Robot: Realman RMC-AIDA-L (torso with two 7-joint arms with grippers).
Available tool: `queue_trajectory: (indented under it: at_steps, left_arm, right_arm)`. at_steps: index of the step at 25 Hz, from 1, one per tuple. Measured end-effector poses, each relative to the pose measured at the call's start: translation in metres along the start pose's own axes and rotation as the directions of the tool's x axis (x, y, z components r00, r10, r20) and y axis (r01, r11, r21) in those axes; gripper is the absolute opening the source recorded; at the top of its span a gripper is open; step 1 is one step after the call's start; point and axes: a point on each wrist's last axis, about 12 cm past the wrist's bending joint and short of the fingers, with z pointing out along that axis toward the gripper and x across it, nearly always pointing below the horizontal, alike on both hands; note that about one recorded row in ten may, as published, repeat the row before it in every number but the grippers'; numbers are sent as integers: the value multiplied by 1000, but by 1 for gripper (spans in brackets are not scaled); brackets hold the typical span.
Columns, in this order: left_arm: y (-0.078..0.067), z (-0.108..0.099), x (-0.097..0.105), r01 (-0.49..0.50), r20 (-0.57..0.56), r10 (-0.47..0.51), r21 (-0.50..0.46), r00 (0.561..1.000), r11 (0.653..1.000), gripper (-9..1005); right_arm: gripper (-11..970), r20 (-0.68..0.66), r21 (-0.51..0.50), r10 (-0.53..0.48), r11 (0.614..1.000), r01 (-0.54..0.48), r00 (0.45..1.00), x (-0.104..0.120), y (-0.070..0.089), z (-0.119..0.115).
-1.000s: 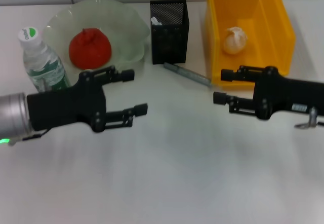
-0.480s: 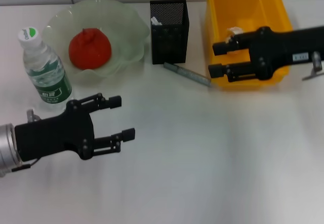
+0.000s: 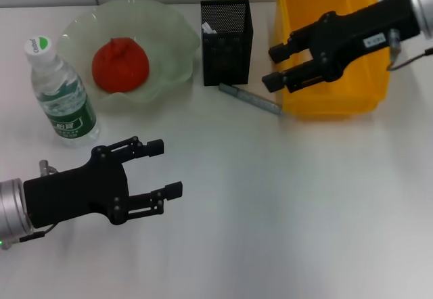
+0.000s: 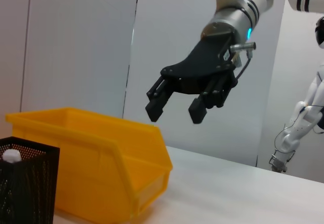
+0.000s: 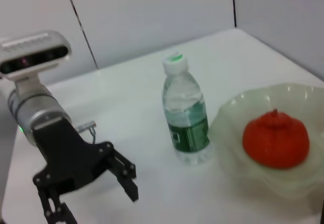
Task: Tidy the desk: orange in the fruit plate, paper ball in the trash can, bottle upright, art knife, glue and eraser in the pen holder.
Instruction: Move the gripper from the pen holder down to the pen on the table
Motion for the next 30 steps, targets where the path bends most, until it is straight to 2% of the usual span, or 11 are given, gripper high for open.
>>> queue_trajectory:
  at_steps: [3, 13, 19, 30]
  left_arm:
    - [0, 0, 0, 0, 0, 0, -1, 1000, 1000, 772]
    - [0, 2, 1, -3, -4, 3, -3, 1000, 1000, 768]
    - [3, 0, 2, -8, -42, 9, 5, 999, 1000, 766]
    - [5, 0, 3, -15, -55, 14, -8, 998, 1000, 762]
  right_arm:
    - [628, -124, 6, 10, 1000, -10, 992, -20, 1, 11]
    - [628, -303, 71, 30, 997, -9, 953, -51, 0, 28]
    - [628, -472, 182, 50, 982, 42, 880, -79, 3, 54]
    - [628, -543, 267, 76, 960, 86, 837, -93, 6, 85]
